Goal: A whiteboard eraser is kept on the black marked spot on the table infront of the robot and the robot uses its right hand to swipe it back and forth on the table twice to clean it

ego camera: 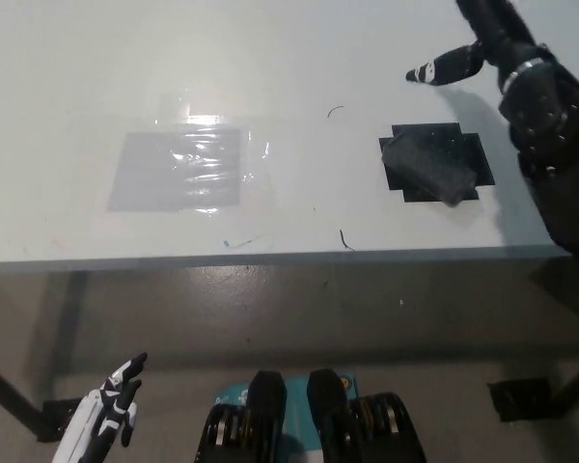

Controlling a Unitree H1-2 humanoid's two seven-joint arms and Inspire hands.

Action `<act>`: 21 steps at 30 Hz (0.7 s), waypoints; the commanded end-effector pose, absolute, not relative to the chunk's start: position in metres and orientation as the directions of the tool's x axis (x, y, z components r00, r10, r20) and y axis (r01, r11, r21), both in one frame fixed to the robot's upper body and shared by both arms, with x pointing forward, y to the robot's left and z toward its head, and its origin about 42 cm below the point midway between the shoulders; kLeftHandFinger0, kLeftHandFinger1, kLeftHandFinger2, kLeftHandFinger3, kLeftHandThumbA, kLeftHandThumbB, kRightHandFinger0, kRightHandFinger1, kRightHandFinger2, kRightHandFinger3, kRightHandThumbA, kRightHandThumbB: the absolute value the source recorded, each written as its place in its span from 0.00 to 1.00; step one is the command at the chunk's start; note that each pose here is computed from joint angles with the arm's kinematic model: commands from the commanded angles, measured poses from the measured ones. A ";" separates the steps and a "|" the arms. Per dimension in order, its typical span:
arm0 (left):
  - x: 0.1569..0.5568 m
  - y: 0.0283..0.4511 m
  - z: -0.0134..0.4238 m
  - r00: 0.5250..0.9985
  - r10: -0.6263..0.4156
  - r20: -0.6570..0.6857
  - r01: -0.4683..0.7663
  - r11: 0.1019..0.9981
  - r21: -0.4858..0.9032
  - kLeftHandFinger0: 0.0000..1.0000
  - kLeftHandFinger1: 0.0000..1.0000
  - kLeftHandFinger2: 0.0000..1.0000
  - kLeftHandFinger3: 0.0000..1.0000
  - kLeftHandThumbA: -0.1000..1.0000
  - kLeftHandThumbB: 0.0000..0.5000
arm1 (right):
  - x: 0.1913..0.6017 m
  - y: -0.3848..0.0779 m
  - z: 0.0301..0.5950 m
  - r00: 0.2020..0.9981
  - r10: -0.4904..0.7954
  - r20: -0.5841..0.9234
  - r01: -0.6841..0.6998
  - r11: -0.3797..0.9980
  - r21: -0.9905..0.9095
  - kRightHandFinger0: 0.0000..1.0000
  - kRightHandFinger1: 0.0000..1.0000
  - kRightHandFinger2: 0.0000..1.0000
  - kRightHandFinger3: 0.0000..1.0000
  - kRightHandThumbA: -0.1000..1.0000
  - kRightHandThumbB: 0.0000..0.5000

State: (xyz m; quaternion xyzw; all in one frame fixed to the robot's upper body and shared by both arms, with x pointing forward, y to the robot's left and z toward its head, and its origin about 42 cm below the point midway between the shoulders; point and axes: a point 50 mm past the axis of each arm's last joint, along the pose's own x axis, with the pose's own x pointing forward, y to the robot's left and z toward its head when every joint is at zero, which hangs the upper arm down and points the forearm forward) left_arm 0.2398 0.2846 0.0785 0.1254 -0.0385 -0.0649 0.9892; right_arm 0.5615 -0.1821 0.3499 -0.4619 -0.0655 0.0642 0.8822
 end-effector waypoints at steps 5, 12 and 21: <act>0.225 0.287 0.091 0.961 -0.223 0.161 0.166 0.938 0.304 1.00 1.00 1.00 1.00 0.95 0.75 | 0.603 -0.155 0.386 0.969 -0.069 -0.237 -0.159 0.560 -0.813 1.00 1.00 1.00 1.00 1.00 0.72; 0.223 0.289 0.093 0.964 -0.219 0.153 0.164 0.938 0.306 1.00 1.00 1.00 1.00 0.94 0.75 | 0.601 -0.155 0.357 0.946 -0.026 -0.324 -0.257 0.553 -0.793 1.00 1.00 1.00 1.00 1.00 0.61; 0.218 0.291 0.090 0.965 -0.221 0.141 0.169 0.936 0.310 1.00 1.00 1.00 1.00 0.93 0.69 | 0.599 -0.160 0.341 0.912 0.017 -0.410 -0.330 0.625 -0.707 1.00 1.00 1.00 1.00 1.00 0.52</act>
